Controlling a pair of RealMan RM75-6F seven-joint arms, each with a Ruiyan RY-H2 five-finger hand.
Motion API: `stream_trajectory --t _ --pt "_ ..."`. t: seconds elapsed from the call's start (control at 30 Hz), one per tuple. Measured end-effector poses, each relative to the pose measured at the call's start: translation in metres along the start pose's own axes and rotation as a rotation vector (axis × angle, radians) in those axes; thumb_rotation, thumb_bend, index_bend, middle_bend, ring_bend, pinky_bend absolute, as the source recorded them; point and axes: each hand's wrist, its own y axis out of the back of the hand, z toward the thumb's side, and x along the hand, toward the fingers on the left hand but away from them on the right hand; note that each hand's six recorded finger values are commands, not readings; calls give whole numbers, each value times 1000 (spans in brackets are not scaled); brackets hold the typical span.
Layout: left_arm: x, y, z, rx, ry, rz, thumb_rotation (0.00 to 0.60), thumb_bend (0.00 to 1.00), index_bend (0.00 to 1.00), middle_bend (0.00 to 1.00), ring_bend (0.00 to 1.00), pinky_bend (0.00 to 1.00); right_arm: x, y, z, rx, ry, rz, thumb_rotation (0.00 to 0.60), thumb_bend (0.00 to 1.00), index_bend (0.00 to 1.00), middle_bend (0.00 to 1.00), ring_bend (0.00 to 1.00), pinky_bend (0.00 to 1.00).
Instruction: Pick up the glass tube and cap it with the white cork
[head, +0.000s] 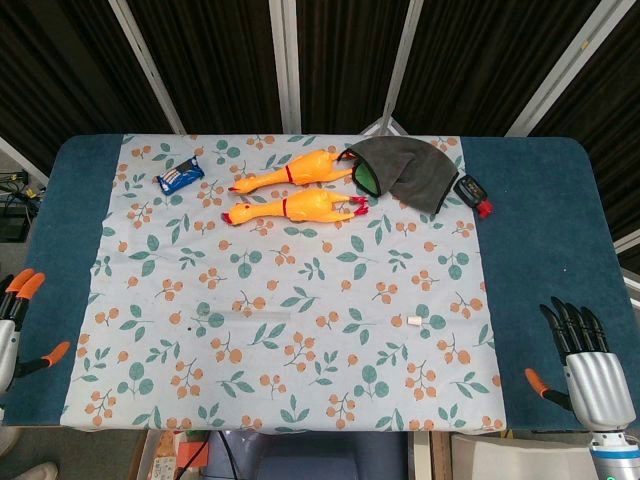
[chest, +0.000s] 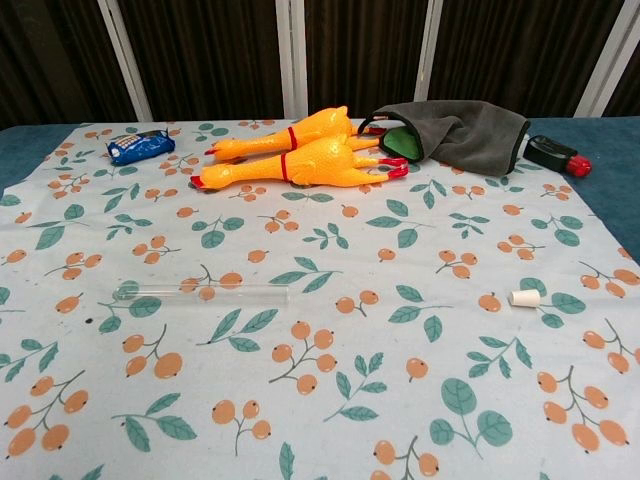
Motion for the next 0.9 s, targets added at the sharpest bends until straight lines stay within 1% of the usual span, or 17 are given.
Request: stream_trajectory --t 0.43,0.6,0.8,0.9 --pt "-1 -2 1 1 0 -10 600 199 47 37 0 0 0 0 0 -4 -3 3 600 269 0 0 0 0" --pt "-1 -6 2 5 -2 -25 600 199 48 37 0 0 0 -1 -1 -7 -9 9 600 268 0 0 0 0" --pt "0 -9 8 -1 -9 -41 600 199 98 45 0 0 0 -1 -2 -7 -13 12 600 268 0 0 0 0" --pt "3 -11 15 -8 -12 -57 600 199 135 68 0 0 0 -1 -3 -15 -20 13 600 269 0 0 0 0"
